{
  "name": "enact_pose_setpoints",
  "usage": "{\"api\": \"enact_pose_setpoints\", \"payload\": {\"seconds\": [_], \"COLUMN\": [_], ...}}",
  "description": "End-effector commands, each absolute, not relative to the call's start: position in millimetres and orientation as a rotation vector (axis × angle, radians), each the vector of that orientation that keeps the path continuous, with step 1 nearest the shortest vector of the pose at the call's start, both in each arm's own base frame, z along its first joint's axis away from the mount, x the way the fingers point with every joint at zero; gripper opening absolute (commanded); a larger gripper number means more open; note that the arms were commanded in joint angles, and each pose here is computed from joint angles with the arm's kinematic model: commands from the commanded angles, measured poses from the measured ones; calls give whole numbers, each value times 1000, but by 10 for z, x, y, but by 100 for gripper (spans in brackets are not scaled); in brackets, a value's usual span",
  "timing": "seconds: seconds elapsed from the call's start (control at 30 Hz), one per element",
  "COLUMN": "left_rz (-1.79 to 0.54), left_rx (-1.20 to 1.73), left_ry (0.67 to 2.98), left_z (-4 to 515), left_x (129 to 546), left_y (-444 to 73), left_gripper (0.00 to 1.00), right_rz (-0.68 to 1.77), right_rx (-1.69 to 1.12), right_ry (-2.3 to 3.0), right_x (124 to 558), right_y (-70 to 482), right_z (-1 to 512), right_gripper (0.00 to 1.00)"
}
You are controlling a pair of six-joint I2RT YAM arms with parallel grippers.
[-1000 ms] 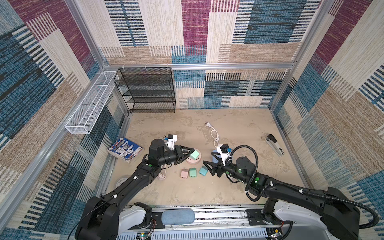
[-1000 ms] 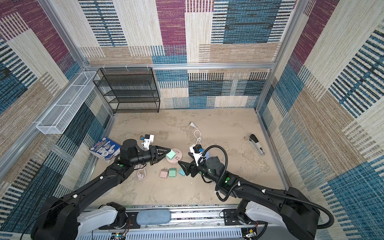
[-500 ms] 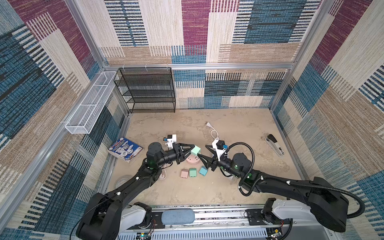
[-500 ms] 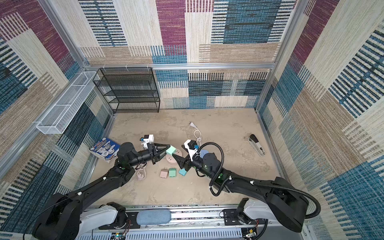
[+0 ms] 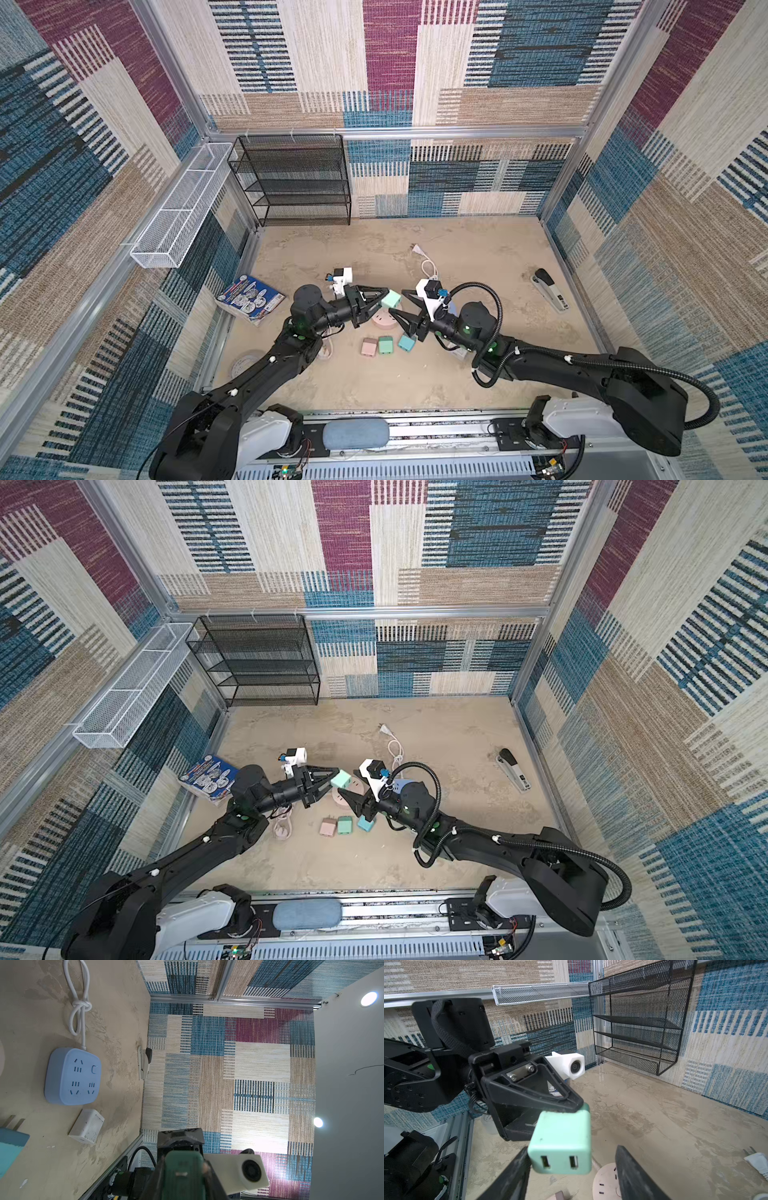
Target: Insert the plug
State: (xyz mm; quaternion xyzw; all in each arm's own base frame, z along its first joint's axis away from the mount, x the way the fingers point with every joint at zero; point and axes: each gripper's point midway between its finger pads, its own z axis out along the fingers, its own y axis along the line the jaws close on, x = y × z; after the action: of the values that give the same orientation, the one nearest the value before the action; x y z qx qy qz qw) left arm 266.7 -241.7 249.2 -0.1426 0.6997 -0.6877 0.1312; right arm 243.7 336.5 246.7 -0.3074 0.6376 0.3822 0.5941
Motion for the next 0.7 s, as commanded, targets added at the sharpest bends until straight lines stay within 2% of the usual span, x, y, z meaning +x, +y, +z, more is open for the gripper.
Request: {"api": "enact_pose_setpoints", "payload": {"seconds": [0.0,0.47,0.67], "left_rz": [-1996,-1995,-1984], "left_rx": [-369,-352,-362], "left_ry": [2024,2028,2044], "left_z": [2535,2539,2476], "left_x": [2647,2639,2639], "left_y": [-2428,-2440,-2439], "left_gripper": [0,0,0], "right_rz": [886,874,877], "right_rx": [-715,-755,-756], "right_ry": [1446,1472,1467], "right_x": [2448,2492,2479], "right_y": [3394,3521,3521], "right_z": [2563,2500,2525], "right_gripper": [64,57,48]}}
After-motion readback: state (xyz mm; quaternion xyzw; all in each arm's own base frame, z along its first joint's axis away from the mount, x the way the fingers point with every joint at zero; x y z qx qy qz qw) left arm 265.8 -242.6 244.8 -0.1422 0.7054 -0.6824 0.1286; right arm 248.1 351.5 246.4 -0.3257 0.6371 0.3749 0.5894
